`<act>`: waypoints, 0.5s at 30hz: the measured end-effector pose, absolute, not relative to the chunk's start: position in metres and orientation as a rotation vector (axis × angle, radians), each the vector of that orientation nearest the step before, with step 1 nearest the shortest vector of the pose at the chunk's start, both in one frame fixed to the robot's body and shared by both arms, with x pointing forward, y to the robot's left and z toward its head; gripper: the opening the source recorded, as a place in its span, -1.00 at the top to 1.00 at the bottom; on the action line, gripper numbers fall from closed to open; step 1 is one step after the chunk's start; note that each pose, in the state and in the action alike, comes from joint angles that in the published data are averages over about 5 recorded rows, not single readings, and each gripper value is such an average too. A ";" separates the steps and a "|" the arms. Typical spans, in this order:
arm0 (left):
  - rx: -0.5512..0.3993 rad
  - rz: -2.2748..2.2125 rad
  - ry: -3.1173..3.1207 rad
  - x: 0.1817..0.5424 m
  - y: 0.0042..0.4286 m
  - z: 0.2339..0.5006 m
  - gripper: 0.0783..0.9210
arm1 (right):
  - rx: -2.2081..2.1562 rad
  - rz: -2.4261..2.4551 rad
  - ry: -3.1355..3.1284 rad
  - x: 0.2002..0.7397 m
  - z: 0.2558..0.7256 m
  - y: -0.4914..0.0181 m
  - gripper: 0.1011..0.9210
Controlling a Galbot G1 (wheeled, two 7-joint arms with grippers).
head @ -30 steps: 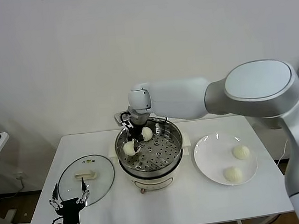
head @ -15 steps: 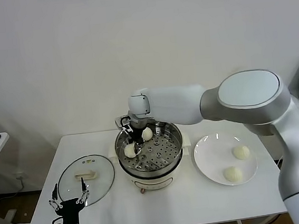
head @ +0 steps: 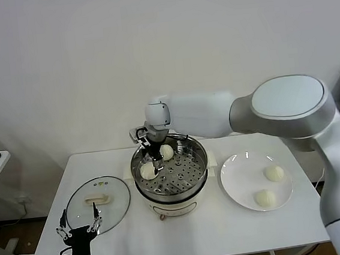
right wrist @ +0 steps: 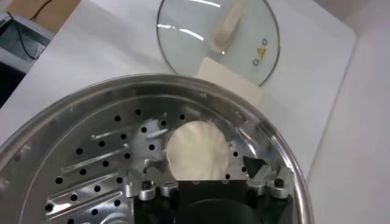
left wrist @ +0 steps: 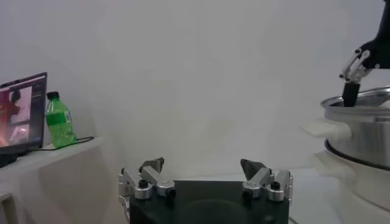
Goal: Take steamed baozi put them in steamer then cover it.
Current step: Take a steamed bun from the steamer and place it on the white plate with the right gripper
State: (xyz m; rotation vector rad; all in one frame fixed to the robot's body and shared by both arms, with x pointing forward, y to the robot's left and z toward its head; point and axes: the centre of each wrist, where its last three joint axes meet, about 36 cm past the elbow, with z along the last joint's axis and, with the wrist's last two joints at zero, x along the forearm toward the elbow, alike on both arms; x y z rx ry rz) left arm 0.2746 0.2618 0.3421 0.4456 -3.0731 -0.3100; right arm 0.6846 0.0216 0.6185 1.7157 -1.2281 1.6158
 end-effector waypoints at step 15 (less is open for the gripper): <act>0.408 -0.355 -3.052 0.267 0.261 0.336 -0.77 | 1.565 1.806 -1.315 0.715 0.753 -0.113 -0.76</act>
